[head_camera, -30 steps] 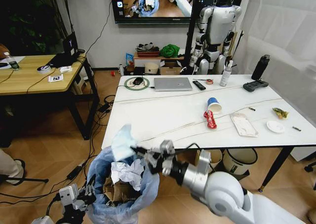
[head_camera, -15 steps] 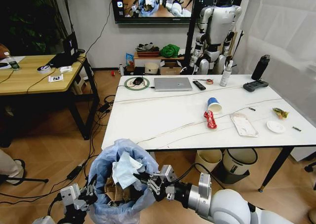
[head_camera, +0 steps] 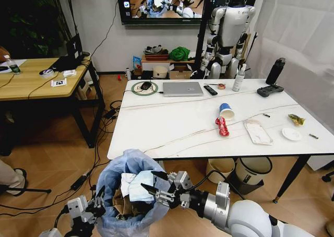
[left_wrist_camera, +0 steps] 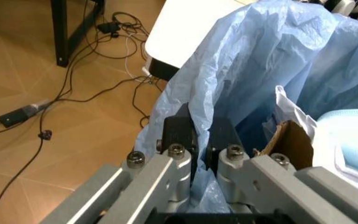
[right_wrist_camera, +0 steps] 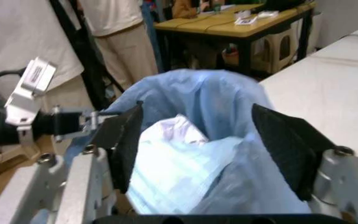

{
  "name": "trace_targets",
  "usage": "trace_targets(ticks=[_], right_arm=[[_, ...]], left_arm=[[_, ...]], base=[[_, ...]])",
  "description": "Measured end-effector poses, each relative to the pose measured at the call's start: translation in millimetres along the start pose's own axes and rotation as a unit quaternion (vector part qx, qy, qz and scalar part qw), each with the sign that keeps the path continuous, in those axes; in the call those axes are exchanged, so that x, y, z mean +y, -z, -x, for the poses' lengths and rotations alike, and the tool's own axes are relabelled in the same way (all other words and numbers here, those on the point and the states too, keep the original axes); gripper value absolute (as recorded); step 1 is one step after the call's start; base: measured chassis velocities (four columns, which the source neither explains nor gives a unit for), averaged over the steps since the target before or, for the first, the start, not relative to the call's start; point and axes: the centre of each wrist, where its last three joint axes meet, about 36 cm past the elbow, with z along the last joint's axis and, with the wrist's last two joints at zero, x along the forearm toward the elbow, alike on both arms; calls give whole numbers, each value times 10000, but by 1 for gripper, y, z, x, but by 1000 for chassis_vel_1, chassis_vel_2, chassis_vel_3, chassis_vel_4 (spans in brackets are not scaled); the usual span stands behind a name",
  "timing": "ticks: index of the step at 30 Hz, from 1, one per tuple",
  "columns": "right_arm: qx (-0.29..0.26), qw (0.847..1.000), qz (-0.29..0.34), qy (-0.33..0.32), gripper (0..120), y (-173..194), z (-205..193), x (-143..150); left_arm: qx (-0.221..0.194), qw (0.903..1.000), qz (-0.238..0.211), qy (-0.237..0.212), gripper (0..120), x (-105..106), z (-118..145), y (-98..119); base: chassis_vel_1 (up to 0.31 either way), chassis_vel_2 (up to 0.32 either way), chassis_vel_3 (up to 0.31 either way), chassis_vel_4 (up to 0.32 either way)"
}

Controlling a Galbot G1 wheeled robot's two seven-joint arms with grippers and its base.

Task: Pick up the trash bin and place the trash from the table into it.

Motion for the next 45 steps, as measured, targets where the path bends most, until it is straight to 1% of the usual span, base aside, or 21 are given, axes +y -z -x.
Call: trace_targets(ticks=[4,5,6,7,11,12,14,16,17,18,19,20,24,25,26,27,30,31,38,45], right_arm=[[-323,9983,-150,-462,88,14,-6,-15],[-323,9983,-150,-462,88,14,-6,-15],[-418,9970,-170,-628,91,17,-10,-19],[-527,9948,-170,-855,97,19,-15,-25],[-834,9823,-163,-1671,100,25,-31,-42],[-834,9823,-163,-1671,100,25,-31,-42],[-925,9709,-189,-2202,100,28,-40,-52],[-928,9554,-231,-2793,100,29,-49,-66],[-913,9497,-224,-2986,100,28,-51,-71],[-913,9497,-224,-2986,100,28,-51,-71],[-868,9431,-204,-3204,100,27,-54,-78],[-821,9350,-177,-3446,100,25,-58,-88],[-675,9116,-41,-4056,100,19,-66,-128],[-675,9116,-41,-4056,100,19,-66,-128],[-650,9070,-12,-4162,100,18,-68,-137],[-592,8994,53,-4332,100,15,-71,-154],[-491,8903,232,-4520,100,12,-71,-179],[-491,8903,232,-4520,100,12,-71,-179],[-303,8861,472,-4601,100,-4,-61,-215],[-165,8855,577,-4607,100,-13,-53,-236]], left_arm=[[45,10000,-35,-34,0,0,2,-3],[45,10000,-35,-34,0,0,2,-3],[59,10000,-49,-45,0,1,2,-4],[79,9999,-63,-53,0,2,3,-5],[133,9998,-99,-62,0,5,7,-10],[133,9998,-99,-62,0,5,7,-10],[173,9998,-117,-62,0,7,9,-13],[244,9996,-107,-72,0,9,10,-17],[263,9996,-96,-79,0,10,11,-18],[263,9996,-96,-79,0,10,11,-18],[288,9995,-85,-93,0,11,11,-20],[307,9994,-78,-108,0,11,12,-20],[372,9991,-65,-174,0,10,15,-25],[372,9991,-65,-174,0,10,15,-25],[387,9990,-68,-192,0,10,16,-26],[416,9989,-62,-226,0,8,17,-28],[460,9985,-68,-278,0,5,18,-33],[460,9985,-68,-278,0,5,18,-33],[430,9987,-70,-269,0,5,15,-34],[370,9990,-75,-244,0,4,11,-30]], base=[[0,0,0,0],[0,0,0,0],[0,0,0,0],[0,0,0,0],[0,0,0,0],[0,0,0,0],[0,0,0,0],[0,0,0,0],[0,0,0,0],[0,0,0,0],[0,0,0,0],[0,0,0,0],[0,0,0,0],[0,0,0,0],[0,0,0,0],[0,0,0,0],[0,0,0,0],[0,0,0,0],[0,0,0,0],[0,0,0,0]])
